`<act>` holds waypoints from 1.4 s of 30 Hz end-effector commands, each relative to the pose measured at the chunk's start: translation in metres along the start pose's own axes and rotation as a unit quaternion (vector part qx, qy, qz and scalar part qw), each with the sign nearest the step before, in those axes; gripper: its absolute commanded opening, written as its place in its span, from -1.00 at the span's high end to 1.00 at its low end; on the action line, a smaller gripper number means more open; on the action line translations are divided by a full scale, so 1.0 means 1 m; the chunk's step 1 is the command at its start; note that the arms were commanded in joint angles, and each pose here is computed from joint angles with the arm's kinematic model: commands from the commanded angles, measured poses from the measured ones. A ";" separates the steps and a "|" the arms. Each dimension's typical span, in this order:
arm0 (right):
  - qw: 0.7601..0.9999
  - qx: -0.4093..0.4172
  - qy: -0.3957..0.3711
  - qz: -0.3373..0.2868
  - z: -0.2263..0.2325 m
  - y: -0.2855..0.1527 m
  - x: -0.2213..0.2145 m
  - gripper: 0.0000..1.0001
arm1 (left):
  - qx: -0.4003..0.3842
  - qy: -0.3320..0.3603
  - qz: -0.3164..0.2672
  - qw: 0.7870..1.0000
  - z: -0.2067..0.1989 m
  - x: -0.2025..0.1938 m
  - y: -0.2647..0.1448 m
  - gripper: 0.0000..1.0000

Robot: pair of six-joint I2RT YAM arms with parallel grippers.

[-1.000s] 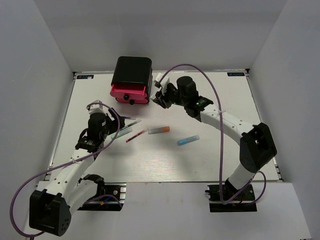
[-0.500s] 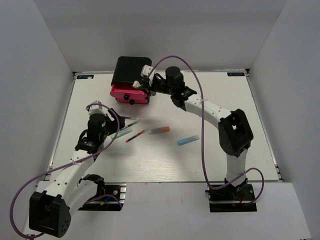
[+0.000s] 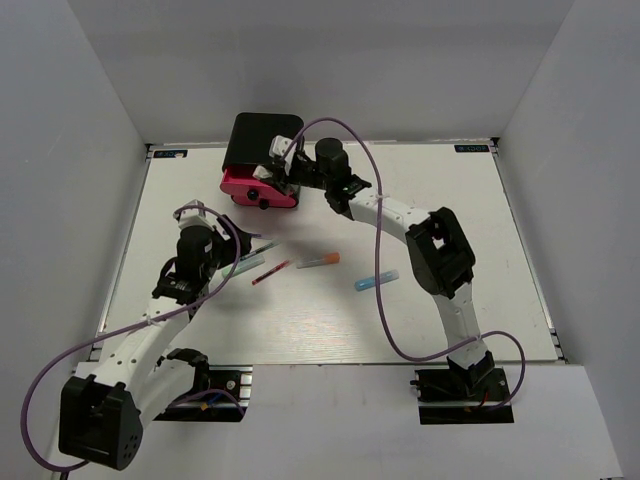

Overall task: Sort the stationery into containers
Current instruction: Place the stationery in the drawer, then close the drawer in the storage box.

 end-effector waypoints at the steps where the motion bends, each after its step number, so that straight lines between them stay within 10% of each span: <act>1: 0.999 -0.021 -0.028 -0.039 -0.019 0.005 0.032 -0.06 | -0.019 -0.012 -0.018 1.000 -0.011 0.013 0.001 -0.79; 10: 0.998 -0.030 -0.027 -0.051 -0.023 -0.003 0.049 -0.53 | -0.033 -0.030 -0.035 0.998 -0.019 0.021 0.005 -0.68; 26: 0.997 -0.068 0.036 0.012 -0.011 -0.086 0.056 1.00 | -0.054 -0.009 -0.054 0.997 -0.050 0.054 0.065 0.77; 42: 0.987 -0.100 0.084 0.098 0.016 -0.165 -0.008 1.00 | -0.061 0.004 -0.033 0.998 -0.071 0.062 0.120 0.57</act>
Point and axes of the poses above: each gripper's point midway between its finger pads, its own y axis out along the fingers, its own z axis along the line the jaws close on, x = y × z, the point moved 2 cm from there along -y, back along the fingers, and after that the axes turned 1 degree about -y, right-handed, at the moved point
